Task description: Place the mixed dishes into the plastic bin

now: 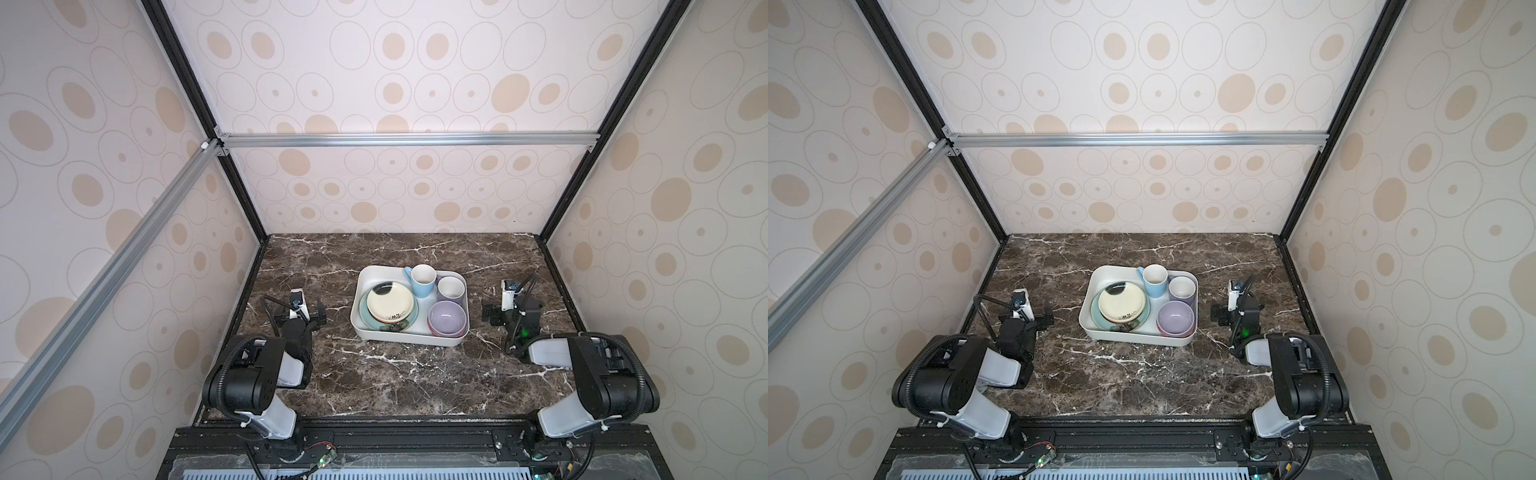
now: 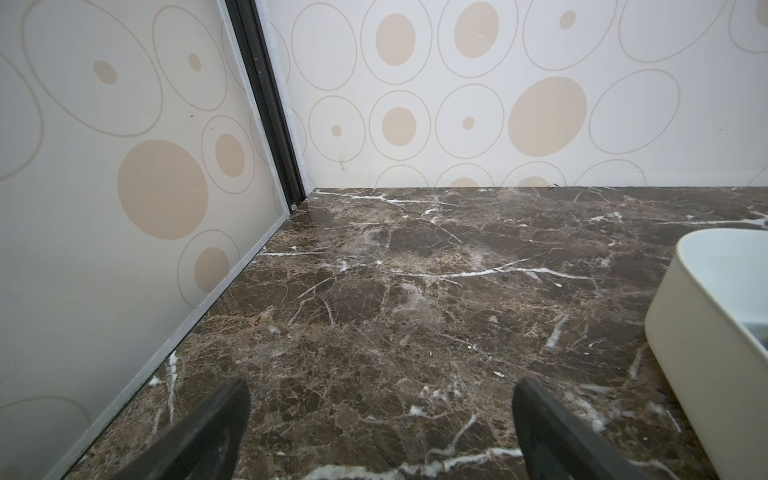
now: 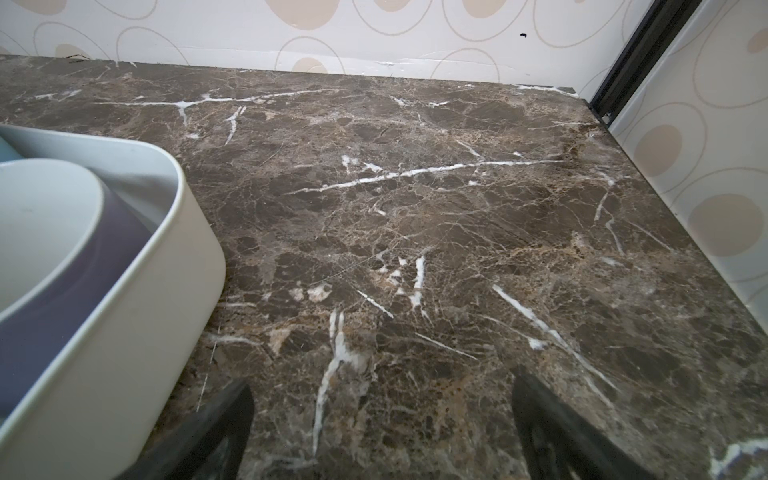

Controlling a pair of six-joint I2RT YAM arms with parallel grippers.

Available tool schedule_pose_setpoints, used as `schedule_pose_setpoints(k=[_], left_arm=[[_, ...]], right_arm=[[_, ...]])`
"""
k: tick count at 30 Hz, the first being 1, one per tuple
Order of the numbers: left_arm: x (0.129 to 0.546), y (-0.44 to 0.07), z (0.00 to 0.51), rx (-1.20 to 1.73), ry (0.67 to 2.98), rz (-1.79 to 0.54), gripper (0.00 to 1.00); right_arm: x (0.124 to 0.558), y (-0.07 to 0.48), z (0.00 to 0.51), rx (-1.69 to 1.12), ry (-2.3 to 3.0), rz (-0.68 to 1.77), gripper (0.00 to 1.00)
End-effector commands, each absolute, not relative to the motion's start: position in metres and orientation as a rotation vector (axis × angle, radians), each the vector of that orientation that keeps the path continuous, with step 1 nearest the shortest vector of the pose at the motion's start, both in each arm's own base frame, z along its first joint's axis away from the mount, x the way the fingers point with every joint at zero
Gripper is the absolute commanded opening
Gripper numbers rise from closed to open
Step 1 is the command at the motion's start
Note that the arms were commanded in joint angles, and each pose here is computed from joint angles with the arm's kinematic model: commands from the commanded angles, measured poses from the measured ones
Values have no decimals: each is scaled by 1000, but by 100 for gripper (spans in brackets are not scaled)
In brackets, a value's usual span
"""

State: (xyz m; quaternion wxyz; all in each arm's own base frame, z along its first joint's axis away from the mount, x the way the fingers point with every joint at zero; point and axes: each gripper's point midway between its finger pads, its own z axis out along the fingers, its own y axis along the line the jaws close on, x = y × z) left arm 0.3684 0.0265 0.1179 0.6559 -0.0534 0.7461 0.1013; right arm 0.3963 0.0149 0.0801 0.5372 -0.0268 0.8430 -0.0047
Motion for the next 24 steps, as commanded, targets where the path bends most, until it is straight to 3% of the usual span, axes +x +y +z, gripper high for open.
schedule_pose_setpoints(k=[1, 24], left_arm=[[373, 28, 131, -127, 1649, 222, 99], [374, 27, 131, -124, 1651, 217, 99]], right_arm=[[398, 13, 84, -58, 1993, -14, 100], [397, 13, 84, -56, 1992, -15, 100]])
